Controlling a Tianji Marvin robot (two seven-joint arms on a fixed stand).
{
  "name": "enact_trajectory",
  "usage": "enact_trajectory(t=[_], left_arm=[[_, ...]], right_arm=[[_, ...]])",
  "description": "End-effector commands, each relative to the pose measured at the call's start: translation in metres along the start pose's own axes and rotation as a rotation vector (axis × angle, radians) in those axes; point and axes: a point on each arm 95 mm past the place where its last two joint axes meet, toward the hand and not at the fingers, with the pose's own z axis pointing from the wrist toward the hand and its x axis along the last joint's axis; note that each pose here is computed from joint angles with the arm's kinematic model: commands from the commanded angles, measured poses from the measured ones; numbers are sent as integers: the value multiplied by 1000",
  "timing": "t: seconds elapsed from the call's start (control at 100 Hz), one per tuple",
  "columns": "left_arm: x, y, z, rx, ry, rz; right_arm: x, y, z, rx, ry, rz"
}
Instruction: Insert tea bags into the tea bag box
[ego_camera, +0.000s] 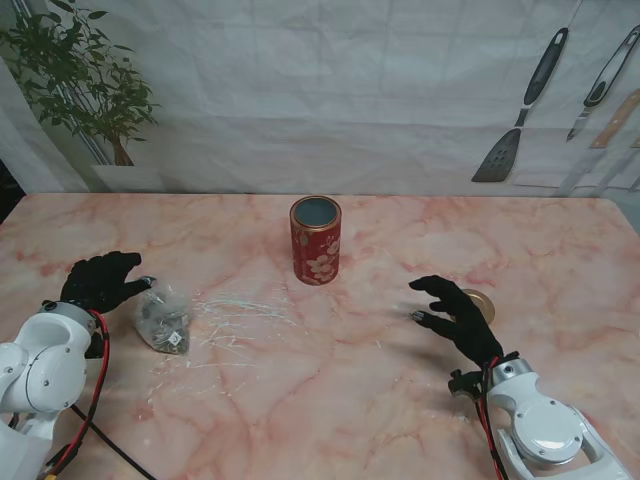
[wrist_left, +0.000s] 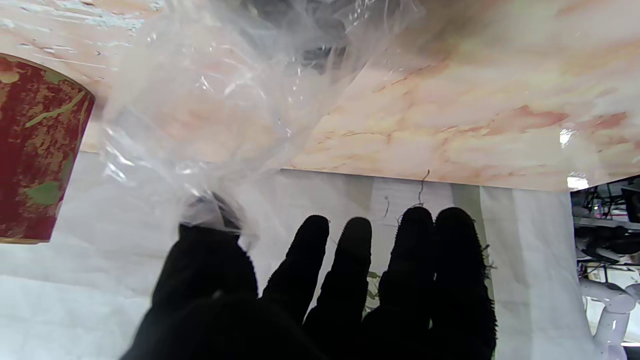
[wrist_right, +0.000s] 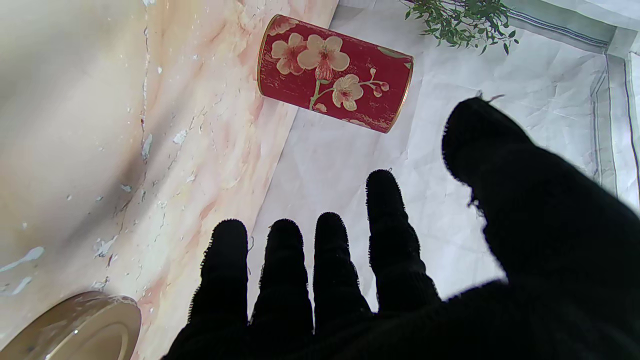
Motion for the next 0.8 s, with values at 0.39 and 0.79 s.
enact_trajectory(t=[0.39, 0.79], left_arm=[[21, -11, -9, 109, 159, 39], [35, -26, -19, 132, 242, 130]], right_arm=[[-3, -4, -1, 29, 3, 9], [-4, -4, -2, 27, 10, 15]])
